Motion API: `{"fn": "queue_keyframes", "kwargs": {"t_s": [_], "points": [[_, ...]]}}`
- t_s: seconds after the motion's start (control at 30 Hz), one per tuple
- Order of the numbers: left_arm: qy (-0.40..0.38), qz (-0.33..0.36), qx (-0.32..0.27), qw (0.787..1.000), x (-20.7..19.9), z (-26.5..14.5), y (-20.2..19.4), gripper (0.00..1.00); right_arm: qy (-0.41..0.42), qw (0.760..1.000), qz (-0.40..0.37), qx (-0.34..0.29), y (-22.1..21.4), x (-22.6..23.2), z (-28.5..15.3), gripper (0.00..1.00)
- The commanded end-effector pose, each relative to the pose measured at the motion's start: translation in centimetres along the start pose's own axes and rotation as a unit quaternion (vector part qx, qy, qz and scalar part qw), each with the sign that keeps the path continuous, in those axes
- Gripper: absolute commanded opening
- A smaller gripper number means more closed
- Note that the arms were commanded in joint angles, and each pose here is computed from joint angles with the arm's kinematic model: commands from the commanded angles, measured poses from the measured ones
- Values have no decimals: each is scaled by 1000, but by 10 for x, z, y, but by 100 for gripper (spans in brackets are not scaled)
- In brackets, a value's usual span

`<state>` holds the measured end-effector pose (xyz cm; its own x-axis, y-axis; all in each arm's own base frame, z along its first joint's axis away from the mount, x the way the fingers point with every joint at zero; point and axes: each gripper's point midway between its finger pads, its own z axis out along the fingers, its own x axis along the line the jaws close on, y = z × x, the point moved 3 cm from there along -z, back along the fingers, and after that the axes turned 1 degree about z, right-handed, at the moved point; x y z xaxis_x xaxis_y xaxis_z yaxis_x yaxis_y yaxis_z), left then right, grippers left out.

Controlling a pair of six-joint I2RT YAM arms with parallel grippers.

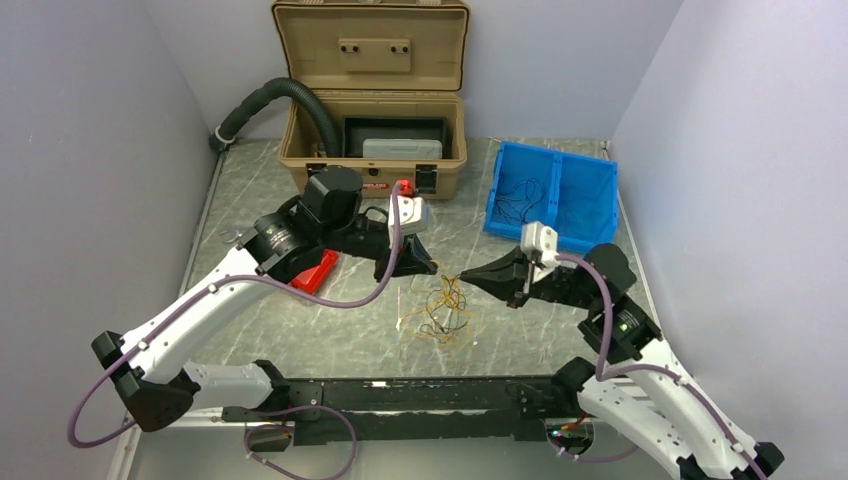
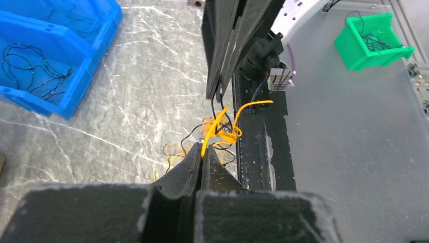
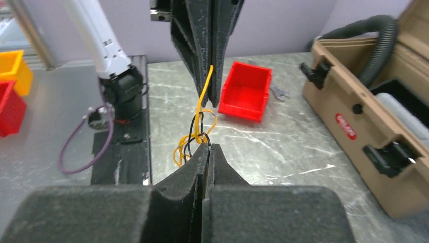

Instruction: Untangle the cables

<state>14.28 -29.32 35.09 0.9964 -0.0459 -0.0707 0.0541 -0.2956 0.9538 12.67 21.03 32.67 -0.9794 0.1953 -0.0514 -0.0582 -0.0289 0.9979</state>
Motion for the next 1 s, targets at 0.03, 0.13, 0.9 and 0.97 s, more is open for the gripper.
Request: {"fn": "queue_keyframes", "kwargs": {"t_s": [0.03,0.13,0.9,0.97], "points": [[64,12,-18,998,12,-7,12,0,-118,992,17,-30,8,-23,-12,0],[115,-10,-21,993,25,-8,7,0,-267,958,81,-61,9,-57,-29,0],[504,-314,-31,804,123,-138,-125,0,-822,517,160,-180,-21,-82,-244,0],[514,-319,-36,795,124,-144,-127,0,-835,500,146,-180,-15,-78,-253,0]]}}
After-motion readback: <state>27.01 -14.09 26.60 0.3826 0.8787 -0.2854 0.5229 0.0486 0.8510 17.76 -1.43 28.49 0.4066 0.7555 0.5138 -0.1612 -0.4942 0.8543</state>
